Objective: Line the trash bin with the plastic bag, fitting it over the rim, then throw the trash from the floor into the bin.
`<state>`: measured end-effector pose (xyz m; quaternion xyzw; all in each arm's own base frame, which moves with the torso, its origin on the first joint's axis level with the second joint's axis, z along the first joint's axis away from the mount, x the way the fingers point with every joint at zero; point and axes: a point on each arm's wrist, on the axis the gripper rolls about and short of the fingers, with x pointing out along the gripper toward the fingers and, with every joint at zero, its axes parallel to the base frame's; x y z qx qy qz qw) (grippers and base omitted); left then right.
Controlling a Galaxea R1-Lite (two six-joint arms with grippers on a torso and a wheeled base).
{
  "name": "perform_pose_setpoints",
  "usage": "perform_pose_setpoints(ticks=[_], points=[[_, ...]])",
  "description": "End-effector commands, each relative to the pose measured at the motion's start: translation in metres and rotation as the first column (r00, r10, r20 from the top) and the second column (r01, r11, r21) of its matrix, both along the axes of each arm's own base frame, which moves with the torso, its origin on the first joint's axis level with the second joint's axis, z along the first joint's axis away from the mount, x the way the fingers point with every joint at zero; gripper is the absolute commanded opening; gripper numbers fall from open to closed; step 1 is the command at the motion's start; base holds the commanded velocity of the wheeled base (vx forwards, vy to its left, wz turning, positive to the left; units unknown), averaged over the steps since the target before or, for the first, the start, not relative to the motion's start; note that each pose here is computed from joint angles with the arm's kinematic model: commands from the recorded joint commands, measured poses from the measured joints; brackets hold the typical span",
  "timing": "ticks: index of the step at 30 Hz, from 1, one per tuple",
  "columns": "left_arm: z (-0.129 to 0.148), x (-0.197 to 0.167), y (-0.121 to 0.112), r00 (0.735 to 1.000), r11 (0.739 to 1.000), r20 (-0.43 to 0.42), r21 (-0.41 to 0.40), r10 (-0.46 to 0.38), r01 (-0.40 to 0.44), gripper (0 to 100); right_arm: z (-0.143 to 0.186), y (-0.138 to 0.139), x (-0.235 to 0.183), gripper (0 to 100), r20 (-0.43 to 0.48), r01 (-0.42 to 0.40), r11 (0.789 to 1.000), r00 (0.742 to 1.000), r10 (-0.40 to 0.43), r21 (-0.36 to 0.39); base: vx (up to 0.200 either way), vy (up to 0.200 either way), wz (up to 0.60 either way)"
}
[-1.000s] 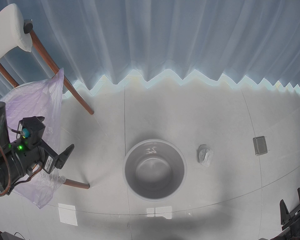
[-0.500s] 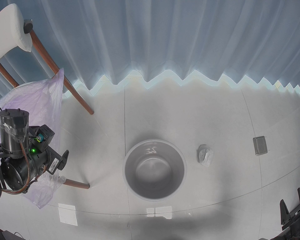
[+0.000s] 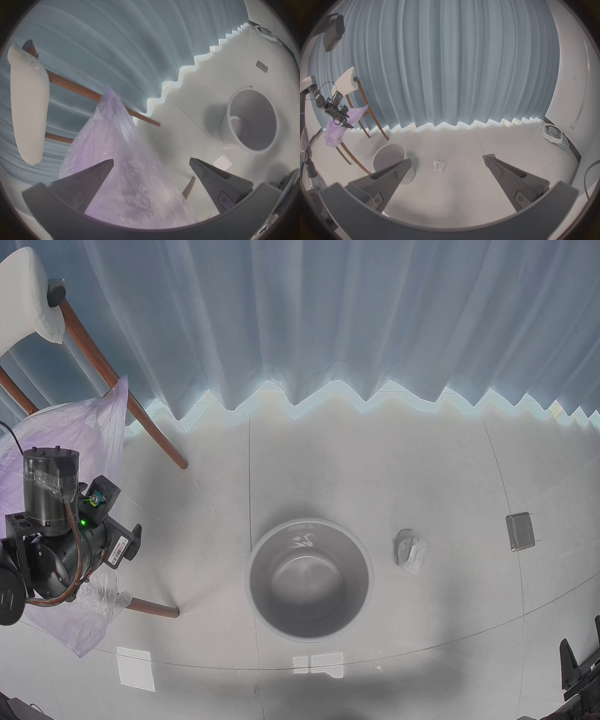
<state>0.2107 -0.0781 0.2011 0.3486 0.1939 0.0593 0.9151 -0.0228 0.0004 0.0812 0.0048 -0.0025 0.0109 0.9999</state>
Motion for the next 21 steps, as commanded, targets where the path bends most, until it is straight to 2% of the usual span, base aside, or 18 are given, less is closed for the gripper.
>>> perform_pose_setpoints(ticks=[1,4,10,21], points=[[-0.004,0.022,-0.007,1.0,1.0,0.008,0.001,0.007,-0.007,100,-0.005,0.0,0.0,100,0.0,-0.001,1.0,1.0,0.001,0.0,0.0,0.0,0.0],[-0.002,0.035,-0.003,0.998,0.999,0.048,-0.001,0.035,-0.035,100,-0.005,0.0,0.0,100,0.0,-0.001,1.0,1.0,0.001,0.0,0.0,0.0,0.0],[0.0,0.048,0.003,0.994,0.998,0.106,0.055,0.039,-0.045,100,-0.005,0.0,0.0,100,0.0,0.0,1.0,1.0,0.0,0.0,0.0,0.0,0.0],[-0.001,0.053,0.014,0.994,0.998,0.104,0.053,0.033,-0.039,100,-0.005,0.0,0.0,100,0.0,-0.001,1.0,1.0,0.001,-0.002,0.0,0.0,0.0]])
